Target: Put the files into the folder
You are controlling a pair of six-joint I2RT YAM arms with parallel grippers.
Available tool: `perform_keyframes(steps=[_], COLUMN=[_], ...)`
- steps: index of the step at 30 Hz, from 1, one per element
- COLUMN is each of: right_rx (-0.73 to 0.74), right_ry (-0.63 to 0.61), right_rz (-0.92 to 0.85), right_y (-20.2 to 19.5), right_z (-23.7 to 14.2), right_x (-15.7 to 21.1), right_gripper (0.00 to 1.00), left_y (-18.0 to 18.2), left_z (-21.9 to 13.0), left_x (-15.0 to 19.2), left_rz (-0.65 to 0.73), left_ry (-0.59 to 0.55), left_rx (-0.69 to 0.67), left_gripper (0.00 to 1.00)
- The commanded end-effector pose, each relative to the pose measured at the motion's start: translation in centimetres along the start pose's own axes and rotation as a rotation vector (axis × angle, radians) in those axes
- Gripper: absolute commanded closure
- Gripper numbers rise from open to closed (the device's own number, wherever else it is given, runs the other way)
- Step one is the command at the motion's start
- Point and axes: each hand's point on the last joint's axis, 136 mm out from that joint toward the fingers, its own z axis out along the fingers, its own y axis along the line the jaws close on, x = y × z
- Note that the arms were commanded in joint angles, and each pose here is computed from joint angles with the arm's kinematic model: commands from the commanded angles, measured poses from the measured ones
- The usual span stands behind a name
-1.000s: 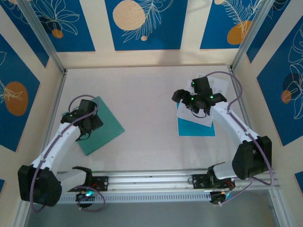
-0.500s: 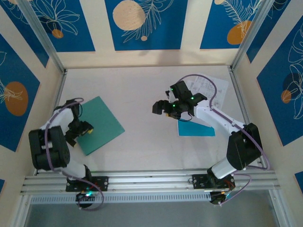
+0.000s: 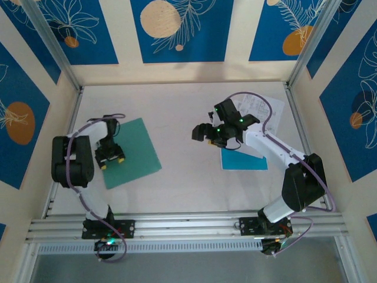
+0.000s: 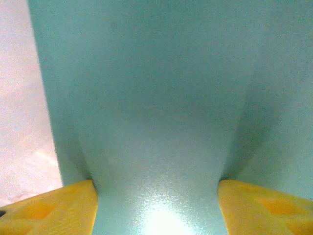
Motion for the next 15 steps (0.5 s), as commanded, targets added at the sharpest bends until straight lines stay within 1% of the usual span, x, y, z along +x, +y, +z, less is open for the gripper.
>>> perform_keyframes(steps=[1,4,9,12,15], right_rx=[0.023,0.033,0.030,0.017,0.001], right_ry=[0.047,0.072,0.117,0.137,0.163], right_rz=[0.073,0.113,0.180,0.207,0.233], right_y=[-1.3,-2.0,-2.6,-2.5,-2.3], right_z=[0.4,1.1,2.7,3.7,5.0], right_x=[0.5,0.7,1.1,1.0,0.7], right_gripper=[0.19,0.21,0.23,0.23,0.24], left_y=[-5.0,-9.0,-15.7,-18.2,-19.3], left_z=[1.4,0.0,-0.7,-1.6,-2.7], left_x=[1.0,1.8,4.2,4.9,4.7], left_rz=[0.150,0.231,0.267,0.262,0.263], left_ry=[0.011,-0.047,-0.023,-0.027,-0.039], left_rx=[0.056,0.097,0.207,0.255,0.280], left_gripper=[0.36,0.39,0.39,0.39,0.39])
